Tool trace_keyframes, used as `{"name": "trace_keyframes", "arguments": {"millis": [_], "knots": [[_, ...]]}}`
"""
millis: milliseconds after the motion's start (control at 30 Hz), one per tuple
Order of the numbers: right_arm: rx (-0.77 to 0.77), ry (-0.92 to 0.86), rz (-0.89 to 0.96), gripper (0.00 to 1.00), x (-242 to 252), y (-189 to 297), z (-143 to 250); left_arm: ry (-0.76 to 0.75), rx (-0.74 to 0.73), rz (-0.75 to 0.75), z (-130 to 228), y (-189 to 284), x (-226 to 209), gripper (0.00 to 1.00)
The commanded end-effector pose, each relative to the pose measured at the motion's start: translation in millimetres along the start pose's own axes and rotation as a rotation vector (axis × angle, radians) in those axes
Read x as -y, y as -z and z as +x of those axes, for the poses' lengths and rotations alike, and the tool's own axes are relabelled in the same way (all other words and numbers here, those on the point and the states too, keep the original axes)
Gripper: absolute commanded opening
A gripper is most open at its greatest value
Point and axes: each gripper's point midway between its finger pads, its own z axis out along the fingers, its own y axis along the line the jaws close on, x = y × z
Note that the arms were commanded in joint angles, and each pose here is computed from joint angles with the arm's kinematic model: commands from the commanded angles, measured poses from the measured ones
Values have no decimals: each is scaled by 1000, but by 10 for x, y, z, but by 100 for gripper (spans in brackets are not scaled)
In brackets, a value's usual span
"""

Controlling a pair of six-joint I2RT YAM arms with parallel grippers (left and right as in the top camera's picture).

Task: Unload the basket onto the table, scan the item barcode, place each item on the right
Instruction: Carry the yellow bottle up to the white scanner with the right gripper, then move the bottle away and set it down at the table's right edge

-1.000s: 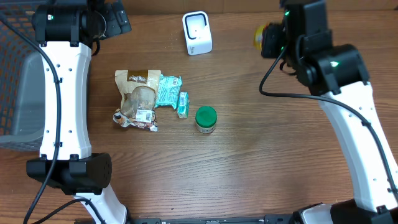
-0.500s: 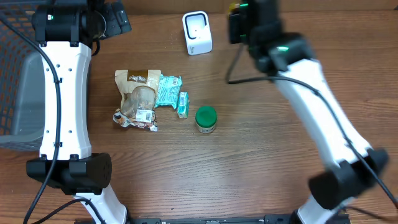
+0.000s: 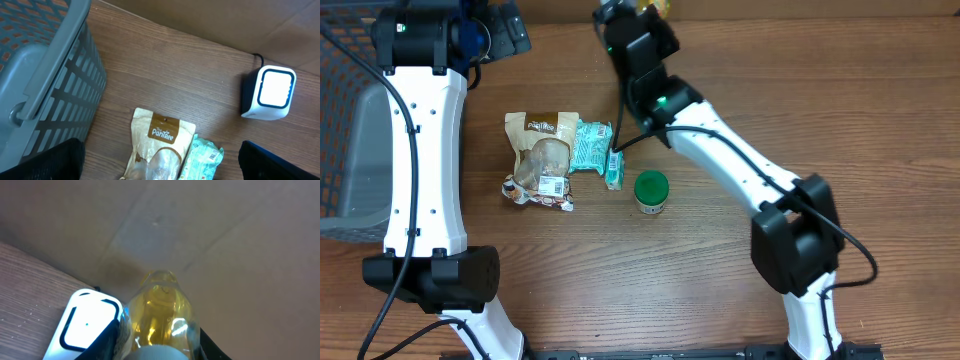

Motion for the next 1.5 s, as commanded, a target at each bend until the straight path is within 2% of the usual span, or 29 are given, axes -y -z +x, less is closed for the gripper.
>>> {"name": "trace_keyframes", "arguments": {"millis": [0,267,600,900,1033,1233,1367,1467], "knots": [[3,78,49,4,-81,-85,17,7,25,6,-59,78,9,100],[17,194,91,4,-317,-345,205,7,25,7,-60,78,9,99],[-27,235,80,4,-502,-513,500,7,25,7,-60,78,9,100],[-41,216,150,4,-355,-420,413,6,25,6,-59,78,9,99],[-16,156,206,4,-30,-231,138,7,25,6,-59,78,9,100],[21,-59,203,4,551,174,-247,7,25,7,-60,78,9,100],[-52,-165,41,4,649,367,-133,7,25,7,-60,78,9,100],[-173,-274,-45,4,772,462,160,6,25,6,-59,78,9,100]]}}
